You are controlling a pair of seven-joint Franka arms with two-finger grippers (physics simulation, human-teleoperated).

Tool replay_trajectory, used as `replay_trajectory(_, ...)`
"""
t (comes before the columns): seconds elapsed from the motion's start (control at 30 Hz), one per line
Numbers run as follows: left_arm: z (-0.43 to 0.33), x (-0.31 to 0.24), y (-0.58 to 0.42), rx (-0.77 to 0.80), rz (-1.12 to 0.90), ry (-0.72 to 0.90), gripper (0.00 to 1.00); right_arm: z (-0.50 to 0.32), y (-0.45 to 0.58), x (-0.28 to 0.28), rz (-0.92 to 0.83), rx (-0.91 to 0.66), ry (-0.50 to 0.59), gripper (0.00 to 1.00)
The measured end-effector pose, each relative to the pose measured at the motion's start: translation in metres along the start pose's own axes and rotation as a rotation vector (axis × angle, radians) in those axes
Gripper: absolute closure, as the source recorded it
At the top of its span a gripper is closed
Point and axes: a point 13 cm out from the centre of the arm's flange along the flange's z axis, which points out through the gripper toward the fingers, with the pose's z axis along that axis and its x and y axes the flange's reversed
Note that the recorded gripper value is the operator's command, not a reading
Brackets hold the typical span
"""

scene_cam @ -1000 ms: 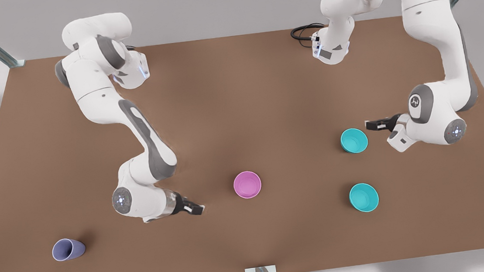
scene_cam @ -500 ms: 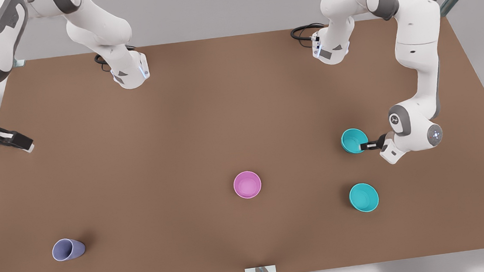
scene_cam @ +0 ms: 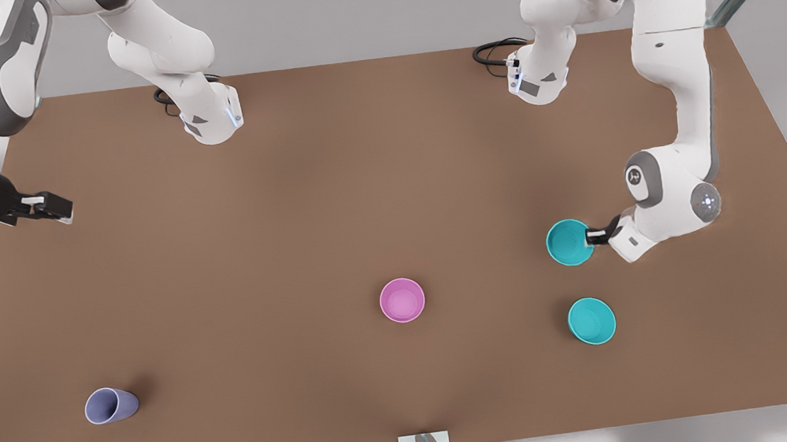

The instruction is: Stack the blue bowl on the pink bowl

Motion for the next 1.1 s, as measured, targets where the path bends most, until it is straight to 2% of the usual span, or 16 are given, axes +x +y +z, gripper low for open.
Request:
replay_trajectory(0.17,-0.006,-0.085,-0.199,0.003,0.176,-0.099,0.79,0.002,0.001,0.001,-0.048,-0.001,0.006,0.00)
replay_trajectory(0.33,0.036,-0.106,-0.329,0.021,0.182,-0.124,0.79,0.006,-0.004,0.000,-0.074,-0.001,0.017,0.00)
replay_trajectory(0.7,0.098,-0.135,-0.345,0.050,-0.084,-0.156,0.79,0.025,-0.004,0.003,-0.124,-0.005,0.062,0.00)
replay_trajectory(1.1,0.124,-0.115,-0.364,0.067,-0.244,-0.117,0.79,0.040,-0.004,-0.002,-0.149,-0.009,0.086,0.00)
